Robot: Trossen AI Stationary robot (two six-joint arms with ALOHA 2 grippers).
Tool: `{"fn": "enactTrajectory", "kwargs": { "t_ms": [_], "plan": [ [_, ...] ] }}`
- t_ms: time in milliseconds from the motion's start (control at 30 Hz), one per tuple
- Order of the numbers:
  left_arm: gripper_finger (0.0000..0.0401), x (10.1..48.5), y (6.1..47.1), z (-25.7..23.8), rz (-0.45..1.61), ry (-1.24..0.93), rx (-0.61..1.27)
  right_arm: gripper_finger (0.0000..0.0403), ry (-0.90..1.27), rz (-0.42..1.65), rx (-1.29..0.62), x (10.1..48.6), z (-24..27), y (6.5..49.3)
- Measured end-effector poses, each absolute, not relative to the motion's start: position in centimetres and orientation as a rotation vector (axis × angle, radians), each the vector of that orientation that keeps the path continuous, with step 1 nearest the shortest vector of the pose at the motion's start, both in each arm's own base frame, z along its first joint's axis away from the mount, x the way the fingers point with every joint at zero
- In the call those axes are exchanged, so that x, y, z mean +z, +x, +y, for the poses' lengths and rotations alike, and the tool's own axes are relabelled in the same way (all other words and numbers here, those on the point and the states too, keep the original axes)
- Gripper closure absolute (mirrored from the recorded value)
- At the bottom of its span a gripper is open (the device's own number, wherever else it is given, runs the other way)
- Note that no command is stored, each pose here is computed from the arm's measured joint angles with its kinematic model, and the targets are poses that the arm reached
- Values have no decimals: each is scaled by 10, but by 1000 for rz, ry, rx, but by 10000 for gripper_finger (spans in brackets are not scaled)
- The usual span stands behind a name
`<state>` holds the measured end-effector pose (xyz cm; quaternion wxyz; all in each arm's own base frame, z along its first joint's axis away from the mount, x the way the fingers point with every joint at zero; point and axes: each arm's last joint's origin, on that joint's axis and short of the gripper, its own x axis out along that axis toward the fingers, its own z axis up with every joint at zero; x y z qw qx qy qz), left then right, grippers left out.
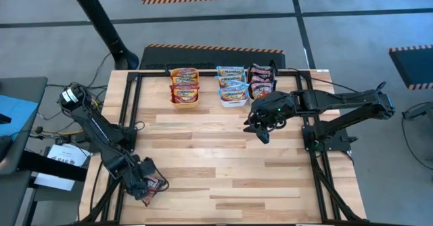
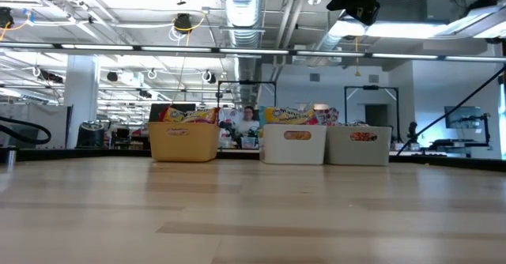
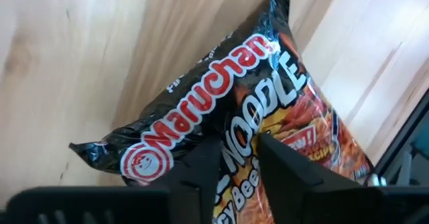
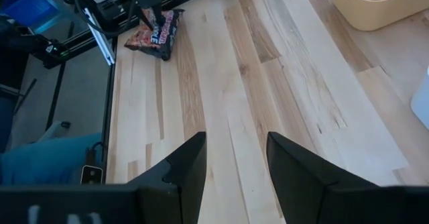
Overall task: Sort Maruchan noodles
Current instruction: Put the black noodle pack into the gray bin
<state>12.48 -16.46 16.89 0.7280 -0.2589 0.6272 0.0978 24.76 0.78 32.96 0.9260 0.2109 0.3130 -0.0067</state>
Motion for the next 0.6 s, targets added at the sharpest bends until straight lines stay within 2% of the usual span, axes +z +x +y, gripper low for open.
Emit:
{"fn": "enactTrajectory", "kwargs": {
  "t_ms": [267, 600],
  "plan": [
    [393, 169, 128, -162, 1237, -533, 278, 223, 432, 642, -14, 330, 8, 247],
    [401, 173, 140, -164, 976, -500, 267, 223, 461, 627, -28, 331, 6, 248]
  ]
}}
